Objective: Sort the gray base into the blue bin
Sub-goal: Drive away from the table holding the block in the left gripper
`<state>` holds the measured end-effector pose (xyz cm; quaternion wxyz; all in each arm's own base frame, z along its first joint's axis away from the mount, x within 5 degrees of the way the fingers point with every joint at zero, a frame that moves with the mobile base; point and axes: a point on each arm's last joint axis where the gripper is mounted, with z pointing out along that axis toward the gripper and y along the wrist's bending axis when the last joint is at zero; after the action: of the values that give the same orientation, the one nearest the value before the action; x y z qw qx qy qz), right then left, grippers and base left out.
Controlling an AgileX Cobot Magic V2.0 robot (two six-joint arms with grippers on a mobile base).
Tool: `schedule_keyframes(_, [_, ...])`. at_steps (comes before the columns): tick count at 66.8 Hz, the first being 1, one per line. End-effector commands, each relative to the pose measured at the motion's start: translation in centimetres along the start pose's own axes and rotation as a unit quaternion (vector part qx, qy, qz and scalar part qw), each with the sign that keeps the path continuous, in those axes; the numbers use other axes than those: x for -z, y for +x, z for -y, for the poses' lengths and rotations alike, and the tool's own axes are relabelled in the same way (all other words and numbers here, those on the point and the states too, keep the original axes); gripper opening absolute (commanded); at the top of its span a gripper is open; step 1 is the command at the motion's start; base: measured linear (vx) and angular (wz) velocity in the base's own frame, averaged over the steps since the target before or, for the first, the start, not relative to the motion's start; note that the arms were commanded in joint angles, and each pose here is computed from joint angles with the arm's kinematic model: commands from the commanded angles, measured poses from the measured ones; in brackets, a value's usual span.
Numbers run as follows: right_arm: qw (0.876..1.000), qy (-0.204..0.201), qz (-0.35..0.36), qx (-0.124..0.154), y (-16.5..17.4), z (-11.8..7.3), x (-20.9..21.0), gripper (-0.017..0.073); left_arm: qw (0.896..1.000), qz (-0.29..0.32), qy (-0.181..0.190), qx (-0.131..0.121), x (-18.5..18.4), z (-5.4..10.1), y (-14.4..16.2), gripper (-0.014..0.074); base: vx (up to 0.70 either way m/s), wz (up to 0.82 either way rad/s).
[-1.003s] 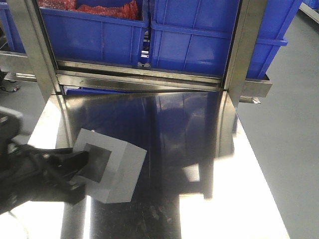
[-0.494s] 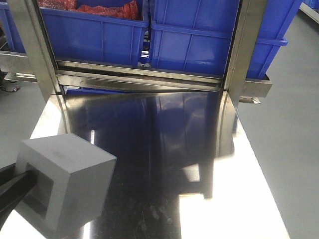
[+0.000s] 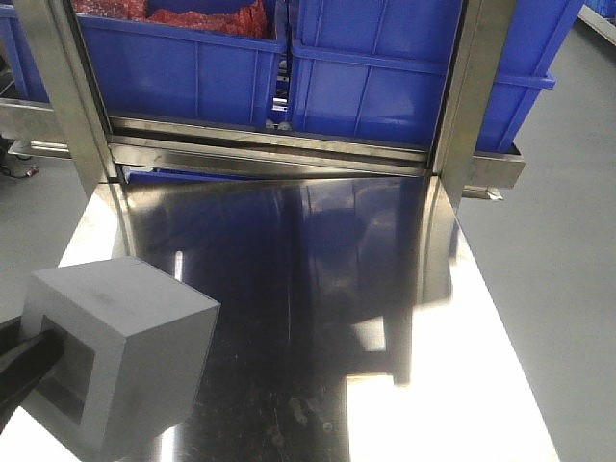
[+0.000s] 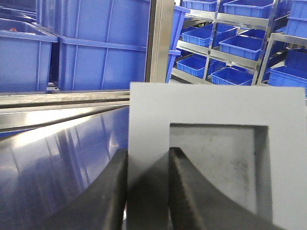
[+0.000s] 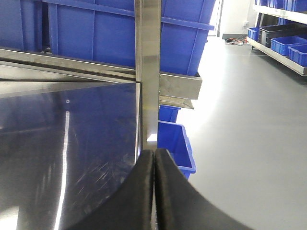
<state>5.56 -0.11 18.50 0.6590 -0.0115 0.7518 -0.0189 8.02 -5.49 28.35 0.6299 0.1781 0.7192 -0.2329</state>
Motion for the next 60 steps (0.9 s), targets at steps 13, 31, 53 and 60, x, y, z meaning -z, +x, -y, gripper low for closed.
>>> schedule_keyframes(13, [0.999,0.001,0.04,0.01,-0.56,0.01,0.04,-0.0005,0.998,0.05,0.034,0.004,0.14,0.7,-1.64,-0.0007,0.0,0.0])
schedule_keyframes(31, [0.999,0.001,0.041,0.01,-0.57,0.01,0.04,-0.0005,0.998,0.05,0.034,0.004,0.14,0.7,-1.65,-0.0007,0.0,-0.05])
schedule_keyframes(53, [0.999,0.001,0.041,0.01,-0.57,0.01,0.04,-0.0005,0.998,0.05,0.034,0.004,0.14,0.71,-1.66,-0.0007,-0.04,-0.41])
schedule_keyframes(60, [0.999,0.001,0.041,0.01,-0.57,0.01,0.04,-0.0005,0.998,0.05,0.034,0.004,0.14,0.71,-1.66,-0.0007,-0.06,-0.5])
